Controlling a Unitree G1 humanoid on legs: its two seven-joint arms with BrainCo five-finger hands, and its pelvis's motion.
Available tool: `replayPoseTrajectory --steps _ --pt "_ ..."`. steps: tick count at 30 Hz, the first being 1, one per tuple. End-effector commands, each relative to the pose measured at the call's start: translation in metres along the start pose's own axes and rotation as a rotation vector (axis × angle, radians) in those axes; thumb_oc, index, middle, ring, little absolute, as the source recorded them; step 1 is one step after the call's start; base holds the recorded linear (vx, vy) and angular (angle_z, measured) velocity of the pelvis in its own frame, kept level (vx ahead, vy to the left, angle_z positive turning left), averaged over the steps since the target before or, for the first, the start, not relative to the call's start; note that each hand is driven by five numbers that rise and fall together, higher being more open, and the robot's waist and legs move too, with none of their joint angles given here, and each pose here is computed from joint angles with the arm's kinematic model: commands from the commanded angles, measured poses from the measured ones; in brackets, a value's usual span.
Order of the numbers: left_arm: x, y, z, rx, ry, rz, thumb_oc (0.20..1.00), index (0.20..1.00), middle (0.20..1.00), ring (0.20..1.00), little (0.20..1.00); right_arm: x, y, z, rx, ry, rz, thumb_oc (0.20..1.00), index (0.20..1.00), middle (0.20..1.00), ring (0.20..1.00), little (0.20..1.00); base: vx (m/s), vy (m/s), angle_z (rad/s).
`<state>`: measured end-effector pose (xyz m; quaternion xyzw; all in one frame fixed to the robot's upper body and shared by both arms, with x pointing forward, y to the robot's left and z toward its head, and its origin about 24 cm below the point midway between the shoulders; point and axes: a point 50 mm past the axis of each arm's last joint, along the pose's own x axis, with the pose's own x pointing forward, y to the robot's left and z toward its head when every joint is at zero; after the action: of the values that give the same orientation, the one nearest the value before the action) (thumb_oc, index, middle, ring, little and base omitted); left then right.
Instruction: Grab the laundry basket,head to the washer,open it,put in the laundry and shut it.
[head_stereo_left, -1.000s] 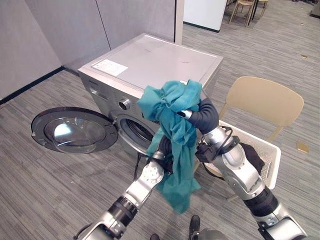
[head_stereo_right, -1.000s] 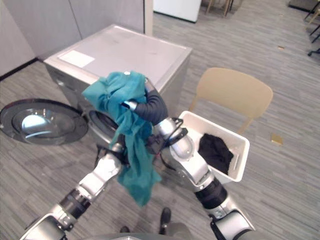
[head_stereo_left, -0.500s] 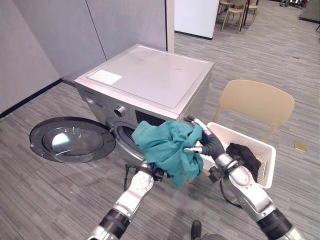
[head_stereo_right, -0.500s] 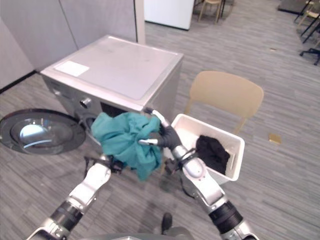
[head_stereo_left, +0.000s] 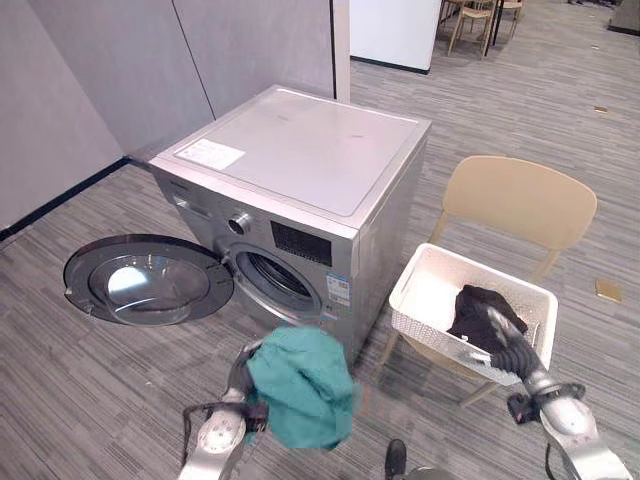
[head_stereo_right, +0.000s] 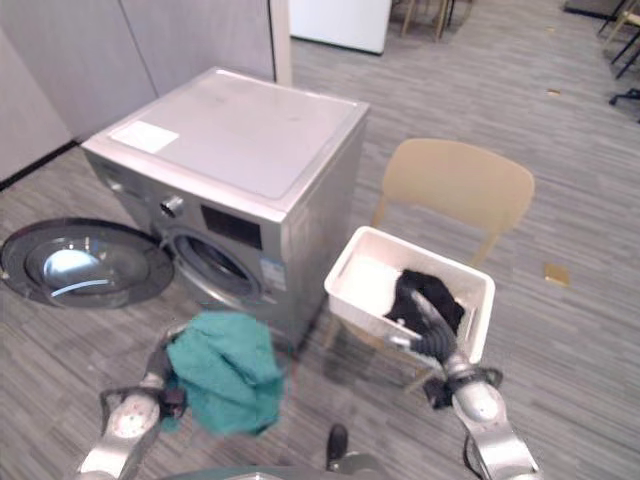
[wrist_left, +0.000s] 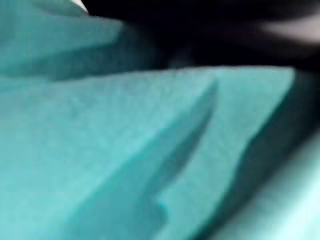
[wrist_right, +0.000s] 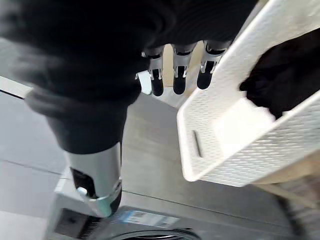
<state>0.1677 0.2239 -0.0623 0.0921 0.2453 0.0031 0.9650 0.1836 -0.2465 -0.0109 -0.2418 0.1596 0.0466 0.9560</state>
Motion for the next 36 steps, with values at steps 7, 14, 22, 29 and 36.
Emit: replayPoseTrajectory --steps 7,14,22,29,36 --pt "0.002 0.035 -0.007 -0.023 0.034 0.137 0.200 0.200 0.200 0.200 0.200 0.016 0.019 -0.015 -0.060 0.064 0.070 1.000 1.000 1.000 1.000 1.000 -0.11 -0.053 0.08" --pt "0.014 0.035 0.003 -0.033 0.013 0.180 0.200 0.200 0.200 0.200 0.200 0.021 0.018 -0.017 -0.088 0.089 0.028 1.000 1.000 1.000 1.000 1.000 0.04 0.053 1.72" --pt "0.016 0.039 0.013 0.014 -0.016 0.159 0.200 0.200 0.200 0.200 0.200 0.037 0.036 0.000 -0.073 0.036 0.071 1.000 1.000 1.000 1.000 1.000 0.38 0.387 0.90" --pt "0.021 0.033 0.020 0.046 -0.038 0.132 0.200 0.200 0.200 0.200 0.200 0.041 0.045 0.018 -0.028 -0.038 0.102 1.000 1.000 1.000 1.000 1.000 0.28 0.193 0.36" --pt "0.022 0.020 0.012 0.048 -0.005 0.079 0.200 0.200 0.200 0.200 0.200 0.036 0.046 0.002 -0.015 0.030 0.111 1.000 1.000 1.000 1.000 1.000 0.31 -0.069 0.57"
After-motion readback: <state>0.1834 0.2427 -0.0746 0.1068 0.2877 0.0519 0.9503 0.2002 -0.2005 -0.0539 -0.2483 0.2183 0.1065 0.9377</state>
